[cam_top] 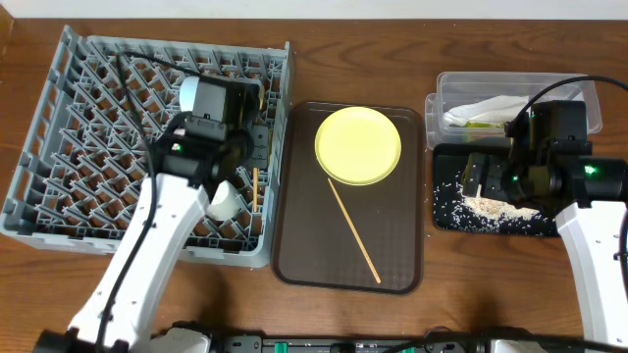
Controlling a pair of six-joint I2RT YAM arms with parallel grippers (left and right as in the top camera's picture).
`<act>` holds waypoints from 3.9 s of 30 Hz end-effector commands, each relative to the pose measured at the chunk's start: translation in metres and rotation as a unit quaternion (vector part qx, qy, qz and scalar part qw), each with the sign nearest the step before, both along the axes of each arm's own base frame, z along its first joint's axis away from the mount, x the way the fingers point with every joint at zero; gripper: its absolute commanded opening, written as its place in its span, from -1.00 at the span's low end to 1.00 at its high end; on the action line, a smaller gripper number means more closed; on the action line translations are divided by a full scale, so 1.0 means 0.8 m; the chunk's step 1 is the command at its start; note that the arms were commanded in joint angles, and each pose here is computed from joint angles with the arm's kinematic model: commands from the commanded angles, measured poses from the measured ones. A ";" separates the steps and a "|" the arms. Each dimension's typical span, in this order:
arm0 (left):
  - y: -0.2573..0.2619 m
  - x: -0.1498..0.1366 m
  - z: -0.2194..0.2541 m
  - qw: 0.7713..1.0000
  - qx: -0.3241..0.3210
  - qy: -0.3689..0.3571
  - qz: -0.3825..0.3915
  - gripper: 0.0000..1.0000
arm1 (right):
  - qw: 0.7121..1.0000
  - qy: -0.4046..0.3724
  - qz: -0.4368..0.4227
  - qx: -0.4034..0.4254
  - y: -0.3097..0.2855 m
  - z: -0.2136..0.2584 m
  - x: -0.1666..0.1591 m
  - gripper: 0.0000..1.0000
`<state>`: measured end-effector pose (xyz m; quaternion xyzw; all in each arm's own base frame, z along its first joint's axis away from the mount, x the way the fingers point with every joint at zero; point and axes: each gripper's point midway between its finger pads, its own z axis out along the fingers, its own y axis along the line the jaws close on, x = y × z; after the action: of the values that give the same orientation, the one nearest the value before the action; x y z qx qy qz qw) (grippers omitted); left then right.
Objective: Sort waste into correct bins and load items into the dishwasher
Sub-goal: 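Lift the chopstick with the left gripper and carry it to the rack, then release the chopstick upright in the rack and withdraw the left gripper, then reach the left gripper to the remaining chopstick on the tray and grasp, then carry the second chopstick into the rack and release it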
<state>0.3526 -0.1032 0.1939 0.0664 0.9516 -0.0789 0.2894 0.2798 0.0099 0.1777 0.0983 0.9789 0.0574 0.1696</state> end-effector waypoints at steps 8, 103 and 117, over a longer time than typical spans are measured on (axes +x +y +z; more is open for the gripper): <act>-0.002 0.031 -0.084 0.997 0.043 0.066 -0.026 -0.84 | 1.000 -0.011 -0.014 -0.003 -0.008 0.009 0.003 0.93; -0.078 -0.030 -0.040 0.995 -0.043 0.093 0.015 -0.85 | 1.000 -0.009 -0.014 -0.003 -0.007 0.009 0.002 0.94; 0.012 0.008 -0.024 0.999 0.016 0.041 -0.008 -0.85 | 1.000 -0.011 -0.014 -0.003 -0.007 0.009 0.003 0.95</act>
<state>0.3511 -0.1006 0.1639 0.0418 0.9693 -0.0832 0.2278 0.2792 0.0099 0.1774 0.0984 0.9791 0.0573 0.1683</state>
